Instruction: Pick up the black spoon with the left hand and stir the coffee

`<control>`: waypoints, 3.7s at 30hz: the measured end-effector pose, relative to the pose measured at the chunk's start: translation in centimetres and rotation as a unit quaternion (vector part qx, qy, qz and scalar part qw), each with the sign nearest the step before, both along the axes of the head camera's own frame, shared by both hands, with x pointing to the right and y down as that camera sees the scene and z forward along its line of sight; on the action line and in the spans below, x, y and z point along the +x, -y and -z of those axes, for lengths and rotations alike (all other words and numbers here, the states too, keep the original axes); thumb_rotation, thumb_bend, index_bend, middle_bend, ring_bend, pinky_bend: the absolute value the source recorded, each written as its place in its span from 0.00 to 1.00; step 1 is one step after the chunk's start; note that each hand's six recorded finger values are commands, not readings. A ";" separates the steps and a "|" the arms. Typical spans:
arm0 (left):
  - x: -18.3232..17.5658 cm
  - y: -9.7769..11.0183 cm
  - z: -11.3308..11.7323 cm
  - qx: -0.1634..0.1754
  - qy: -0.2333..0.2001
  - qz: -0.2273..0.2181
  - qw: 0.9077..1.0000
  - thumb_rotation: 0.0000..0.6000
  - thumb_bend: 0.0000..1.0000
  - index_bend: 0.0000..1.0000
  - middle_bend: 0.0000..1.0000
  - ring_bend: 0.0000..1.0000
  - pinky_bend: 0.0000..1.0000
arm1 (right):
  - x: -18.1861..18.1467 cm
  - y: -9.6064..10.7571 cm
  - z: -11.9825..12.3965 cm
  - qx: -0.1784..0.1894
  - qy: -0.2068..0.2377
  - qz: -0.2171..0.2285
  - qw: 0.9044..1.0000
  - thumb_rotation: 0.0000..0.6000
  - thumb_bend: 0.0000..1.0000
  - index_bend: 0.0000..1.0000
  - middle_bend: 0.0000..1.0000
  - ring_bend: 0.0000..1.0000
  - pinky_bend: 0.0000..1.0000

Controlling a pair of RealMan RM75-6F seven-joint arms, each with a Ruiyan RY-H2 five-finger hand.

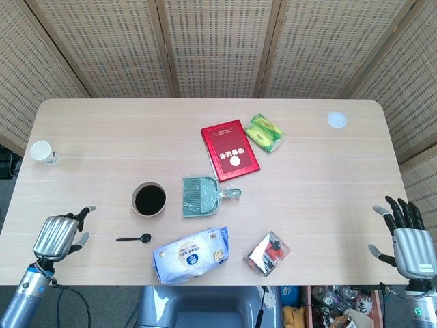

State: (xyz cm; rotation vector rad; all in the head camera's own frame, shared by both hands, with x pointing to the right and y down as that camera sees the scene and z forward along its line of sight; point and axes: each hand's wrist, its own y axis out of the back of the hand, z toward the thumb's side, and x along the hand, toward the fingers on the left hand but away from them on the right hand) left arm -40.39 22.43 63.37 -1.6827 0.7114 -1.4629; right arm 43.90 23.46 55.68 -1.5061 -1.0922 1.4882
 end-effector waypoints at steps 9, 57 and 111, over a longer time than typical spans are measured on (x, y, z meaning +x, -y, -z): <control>2.3 0.4 -2.2 -0.027 0.009 -0.034 0.999 1.00 0.37 0.40 0.85 0.76 0.77 | 0.2 -0.2 -0.1 -0.003 0.000 -0.003 1.000 1.00 0.12 0.25 0.15 0.01 0.03; 6.0 -2.8 -9.6 -0.132 0.006 0.033 0.991 1.00 0.37 0.48 0.87 0.79 0.78 | 1.2 -0.8 -0.7 -0.025 -0.007 -0.014 1.000 1.00 0.12 0.25 0.15 0.01 0.04; 5.2 -3.5 -10.8 -0.168 0.026 0.076 0.982 1.00 0.37 0.55 0.90 0.81 0.78 | 1.8 -1.0 -1.2 -0.040 -0.012 -0.029 0.999 1.00 0.12 0.25 0.15 0.01 0.04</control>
